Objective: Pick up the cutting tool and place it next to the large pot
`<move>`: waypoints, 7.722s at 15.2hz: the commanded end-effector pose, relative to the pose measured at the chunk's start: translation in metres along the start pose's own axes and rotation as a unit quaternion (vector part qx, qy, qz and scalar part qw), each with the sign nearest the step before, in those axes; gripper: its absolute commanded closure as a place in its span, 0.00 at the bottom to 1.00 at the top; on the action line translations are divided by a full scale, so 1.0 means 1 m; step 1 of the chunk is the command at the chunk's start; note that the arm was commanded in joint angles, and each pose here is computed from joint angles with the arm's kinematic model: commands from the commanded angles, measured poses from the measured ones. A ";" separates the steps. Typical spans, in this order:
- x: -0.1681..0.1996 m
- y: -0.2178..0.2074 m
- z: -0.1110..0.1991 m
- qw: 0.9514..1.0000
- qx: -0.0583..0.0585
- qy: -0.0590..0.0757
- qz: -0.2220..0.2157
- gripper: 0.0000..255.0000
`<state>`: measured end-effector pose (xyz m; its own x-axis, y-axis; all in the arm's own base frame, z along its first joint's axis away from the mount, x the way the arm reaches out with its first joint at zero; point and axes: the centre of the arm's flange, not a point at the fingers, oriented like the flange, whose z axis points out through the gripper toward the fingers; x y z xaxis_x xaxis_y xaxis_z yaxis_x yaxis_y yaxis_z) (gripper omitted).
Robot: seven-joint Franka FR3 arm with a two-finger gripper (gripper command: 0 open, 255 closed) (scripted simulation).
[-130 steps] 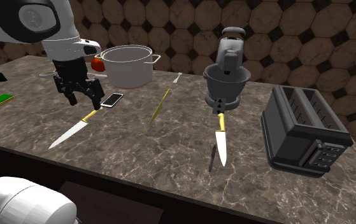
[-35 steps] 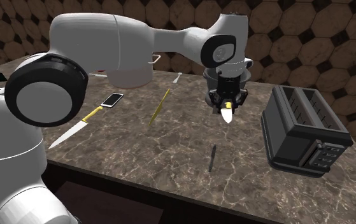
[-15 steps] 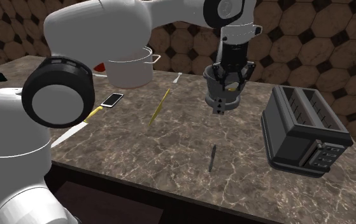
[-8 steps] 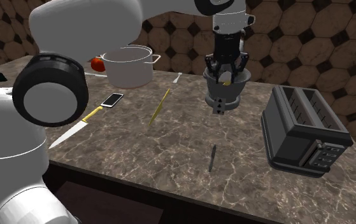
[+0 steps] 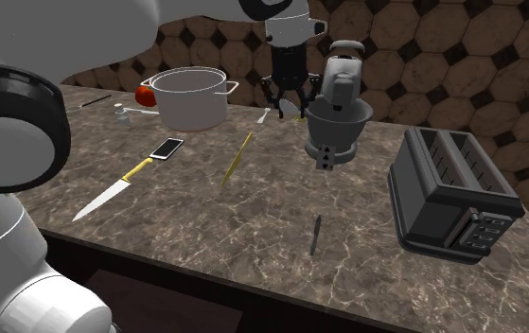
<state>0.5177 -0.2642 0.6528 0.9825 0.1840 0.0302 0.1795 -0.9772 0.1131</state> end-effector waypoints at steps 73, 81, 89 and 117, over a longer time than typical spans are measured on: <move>0.079 -0.615 0.080 1.000 -0.001 0.000 0.001 1.00; 0.077 -0.620 0.122 1.000 -0.001 0.000 0.001 1.00; 0.076 -0.624 0.164 1.000 -0.001 0.000 0.001 1.00; 0.075 -0.628 0.144 1.000 -0.001 0.000 0.001 0.00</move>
<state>0.4861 0.3478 0.4409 0.9827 0.1829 0.0301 0.1784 -0.9773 0.1140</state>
